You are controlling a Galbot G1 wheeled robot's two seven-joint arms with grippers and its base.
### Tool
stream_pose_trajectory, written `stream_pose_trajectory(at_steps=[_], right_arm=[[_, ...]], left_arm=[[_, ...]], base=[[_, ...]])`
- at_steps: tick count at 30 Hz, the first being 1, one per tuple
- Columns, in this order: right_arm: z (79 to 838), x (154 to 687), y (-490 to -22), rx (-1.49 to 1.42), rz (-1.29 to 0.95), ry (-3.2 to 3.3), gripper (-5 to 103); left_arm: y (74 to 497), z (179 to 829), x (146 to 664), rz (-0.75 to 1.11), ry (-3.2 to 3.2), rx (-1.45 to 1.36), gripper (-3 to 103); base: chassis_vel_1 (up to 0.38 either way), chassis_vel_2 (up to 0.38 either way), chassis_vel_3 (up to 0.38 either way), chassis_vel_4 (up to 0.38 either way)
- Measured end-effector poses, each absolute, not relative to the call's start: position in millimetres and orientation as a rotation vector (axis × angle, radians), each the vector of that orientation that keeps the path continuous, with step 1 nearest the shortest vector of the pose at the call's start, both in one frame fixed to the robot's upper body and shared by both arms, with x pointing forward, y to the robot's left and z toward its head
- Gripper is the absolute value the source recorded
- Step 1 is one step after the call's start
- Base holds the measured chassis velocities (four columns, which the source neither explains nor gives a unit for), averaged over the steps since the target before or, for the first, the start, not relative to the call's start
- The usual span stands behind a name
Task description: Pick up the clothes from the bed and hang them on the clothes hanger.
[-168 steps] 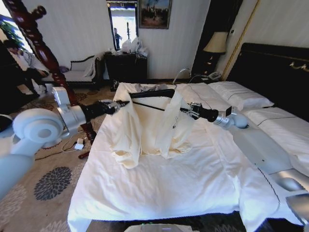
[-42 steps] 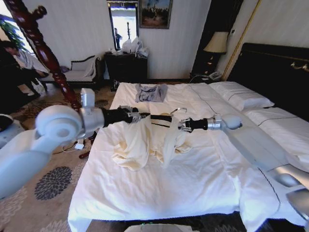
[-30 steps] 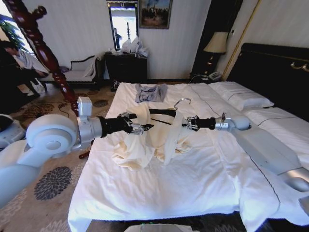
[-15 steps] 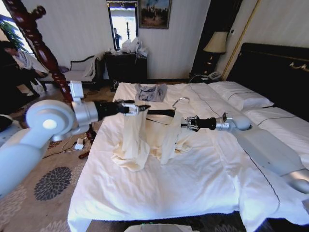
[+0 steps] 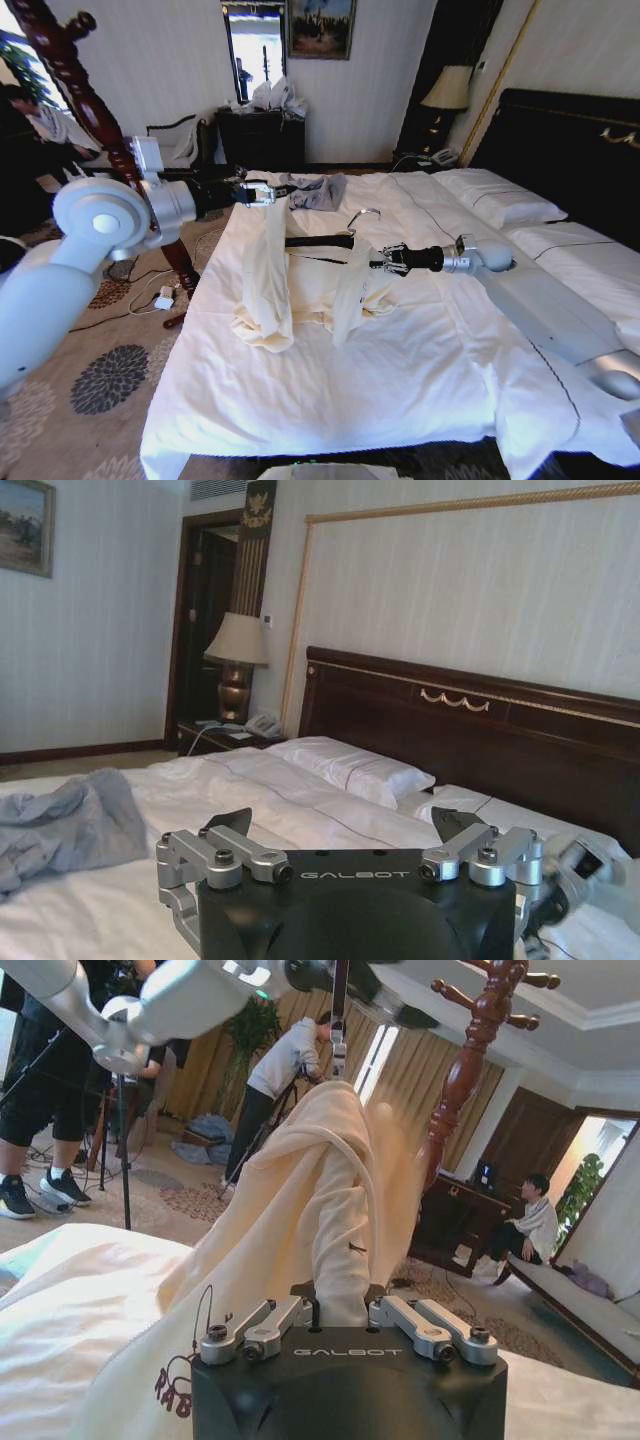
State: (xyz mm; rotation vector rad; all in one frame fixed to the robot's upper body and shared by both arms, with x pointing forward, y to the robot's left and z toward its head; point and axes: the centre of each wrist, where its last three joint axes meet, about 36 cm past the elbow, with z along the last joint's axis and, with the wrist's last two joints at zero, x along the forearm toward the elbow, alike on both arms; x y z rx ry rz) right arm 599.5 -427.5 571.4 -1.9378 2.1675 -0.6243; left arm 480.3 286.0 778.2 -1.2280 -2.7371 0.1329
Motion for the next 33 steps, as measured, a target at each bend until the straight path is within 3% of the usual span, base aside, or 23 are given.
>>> stream_pose_trajectory(at_steps=[9,19,25,33], right_arm=[[574,603,-417,-1.942,-0.609,2.135,19],[575,601,-432,-1.912,-0.581,2.161,19],[583,601,-433,-1.890,-0.530,2.166,19],[585,605,-423,-1.911,-0.561,2.141,19]], left_arm=[[262,794,517,0.100,-2.767,-1.235,100],[295,743,488,-0.085,-2.775,-0.814,100],[318,726,459,-0.178,-2.703,-0.963,100],[350,716,483,-0.321,-2.689,-1.119,100]], base=[[0.000,0.000,0.000,0.000],[0.000,0.000,0.000,0.000],[0.000,0.000,0.000,0.000],[0.000,0.000,0.000,0.000]])
